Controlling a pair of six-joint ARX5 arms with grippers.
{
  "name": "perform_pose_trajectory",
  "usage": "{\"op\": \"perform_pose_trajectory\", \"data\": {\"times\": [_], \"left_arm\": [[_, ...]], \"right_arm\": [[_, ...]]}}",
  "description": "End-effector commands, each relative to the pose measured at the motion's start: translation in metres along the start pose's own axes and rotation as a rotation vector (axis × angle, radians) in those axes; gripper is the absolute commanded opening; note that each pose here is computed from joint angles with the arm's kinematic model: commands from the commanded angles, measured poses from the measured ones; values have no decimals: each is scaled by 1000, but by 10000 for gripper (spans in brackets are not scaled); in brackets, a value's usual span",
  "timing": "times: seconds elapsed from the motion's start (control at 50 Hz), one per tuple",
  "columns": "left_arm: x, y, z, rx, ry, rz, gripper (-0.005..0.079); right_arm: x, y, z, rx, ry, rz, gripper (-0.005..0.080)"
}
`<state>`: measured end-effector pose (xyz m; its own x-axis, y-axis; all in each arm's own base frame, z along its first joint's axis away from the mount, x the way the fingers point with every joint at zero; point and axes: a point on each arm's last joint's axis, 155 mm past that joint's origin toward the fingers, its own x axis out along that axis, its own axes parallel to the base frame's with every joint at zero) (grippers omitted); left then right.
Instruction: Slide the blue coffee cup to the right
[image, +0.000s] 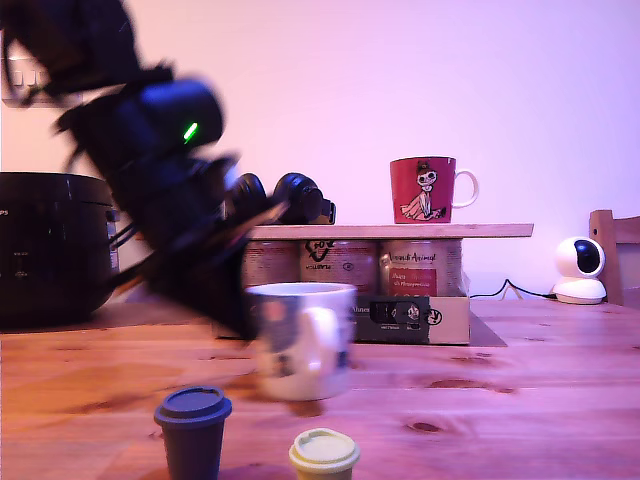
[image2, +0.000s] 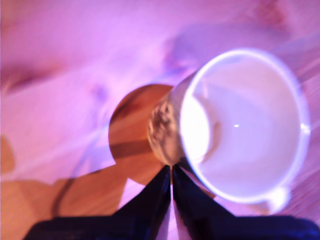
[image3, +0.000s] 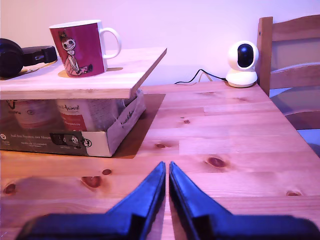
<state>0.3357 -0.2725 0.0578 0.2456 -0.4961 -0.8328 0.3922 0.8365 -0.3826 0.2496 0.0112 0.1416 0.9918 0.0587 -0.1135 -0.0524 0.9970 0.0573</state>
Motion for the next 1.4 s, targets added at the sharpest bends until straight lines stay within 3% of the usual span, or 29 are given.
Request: {"op": "perform_pose_trajectory", "data": {"times": [0.0, 0.24, 0.44, 0.64, 0.86, 1.08, 1.38], "left_arm": [[7, 1, -6, -4, 22, 3, -20], [8, -5, 2, 14, -16, 4, -20], [7, 13, 17, 24, -84, 112, -20], [6, 8, 33, 36, -146, 94, -20], [19, 4, 25, 22, -112, 61, -21], [33, -16, 16, 25, -78, 0, -20], [33, -57, 24, 72, -101, -70, -20]], "right_arm": [[-1, -1, 9, 1, -26, -4, -12], [-1, -1, 9, 1, -26, -5, -12], [-1, -1, 8, 2, -25, -4, -12], [-1, -1, 9, 3, -25, -4, -12], [-1, -1, 8, 3, -25, -4, -12], [-1, -1, 8, 3, -25, -4, -12], [-1, -1, 8, 3, -25, -4, -12]]}}
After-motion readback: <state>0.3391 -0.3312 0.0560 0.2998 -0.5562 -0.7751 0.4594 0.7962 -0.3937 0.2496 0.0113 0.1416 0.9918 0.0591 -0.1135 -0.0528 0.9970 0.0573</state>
